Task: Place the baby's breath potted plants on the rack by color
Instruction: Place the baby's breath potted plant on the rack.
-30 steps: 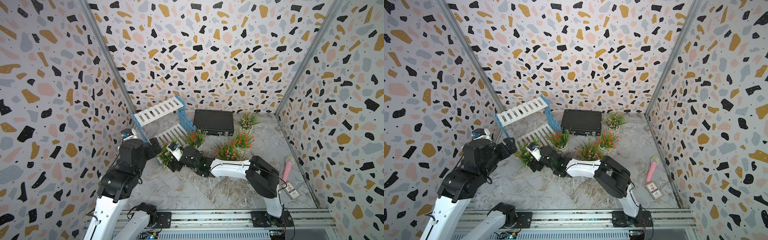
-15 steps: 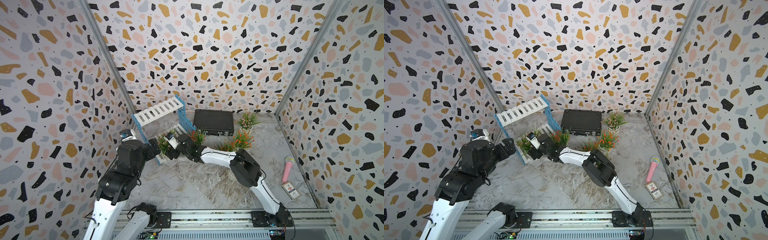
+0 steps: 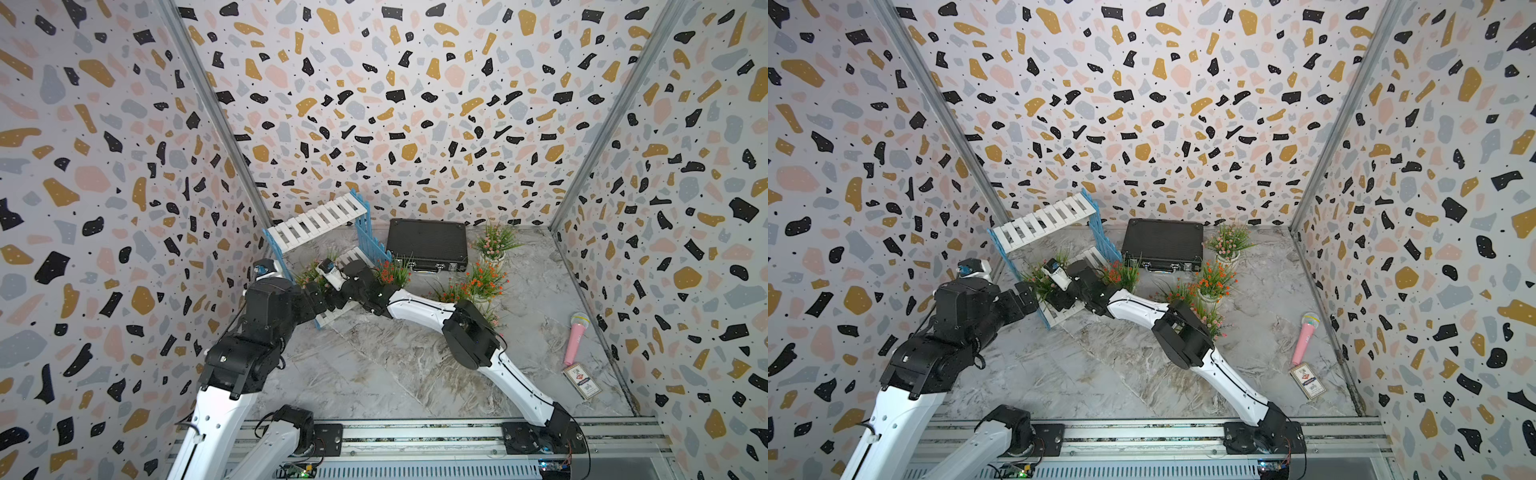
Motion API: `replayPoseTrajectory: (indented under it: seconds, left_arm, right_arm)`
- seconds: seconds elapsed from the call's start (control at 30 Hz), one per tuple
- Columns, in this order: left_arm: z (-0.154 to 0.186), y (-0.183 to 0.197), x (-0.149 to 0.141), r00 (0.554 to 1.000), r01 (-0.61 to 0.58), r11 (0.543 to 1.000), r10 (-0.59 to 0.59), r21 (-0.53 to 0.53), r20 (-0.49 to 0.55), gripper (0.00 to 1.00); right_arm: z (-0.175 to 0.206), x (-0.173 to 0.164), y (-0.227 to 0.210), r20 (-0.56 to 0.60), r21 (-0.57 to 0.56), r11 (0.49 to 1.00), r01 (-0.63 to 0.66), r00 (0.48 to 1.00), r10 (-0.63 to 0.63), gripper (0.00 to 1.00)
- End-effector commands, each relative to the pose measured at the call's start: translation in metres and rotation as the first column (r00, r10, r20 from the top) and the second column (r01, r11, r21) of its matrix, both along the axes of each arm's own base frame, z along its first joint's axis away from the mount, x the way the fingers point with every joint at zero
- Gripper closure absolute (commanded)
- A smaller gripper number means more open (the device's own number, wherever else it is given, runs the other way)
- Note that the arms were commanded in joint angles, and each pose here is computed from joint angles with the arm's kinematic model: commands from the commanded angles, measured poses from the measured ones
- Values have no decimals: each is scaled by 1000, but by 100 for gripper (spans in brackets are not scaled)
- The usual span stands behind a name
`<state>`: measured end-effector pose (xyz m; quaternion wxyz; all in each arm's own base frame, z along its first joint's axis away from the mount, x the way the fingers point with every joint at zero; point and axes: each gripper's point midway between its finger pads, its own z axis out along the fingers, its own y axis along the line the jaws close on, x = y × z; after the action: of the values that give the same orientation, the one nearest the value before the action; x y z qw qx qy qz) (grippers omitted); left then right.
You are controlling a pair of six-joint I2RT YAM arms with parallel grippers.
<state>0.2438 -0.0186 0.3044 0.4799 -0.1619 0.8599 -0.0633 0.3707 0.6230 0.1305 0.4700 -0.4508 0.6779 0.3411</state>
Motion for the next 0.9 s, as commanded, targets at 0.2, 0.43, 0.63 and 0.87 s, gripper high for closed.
replayPoseTrajectory:
  seconds: [0.2,0.43,0.63,0.87]
  left_arm:
    - [-6,-2,-1,1000,26,1000,-26,14,3,0]
    - [-7,-2,-1,1000,23,1000,-24,7,8,0]
    - [-11,-3,0,1000,24,1000,-24,7,3,0]
    - [-7,-3,2,1000,26,1000,-26,7,10,1]
  right_arm:
    - [54,16,24,116,134,990,-45,993,30,26]
    - [37,24,26,129,126,991,-34,991,18,16]
    - [47,23,18,149,129,991,-27,989,7,1]
    - [89,14,-8,180,194,981,-22,983,-13,1]
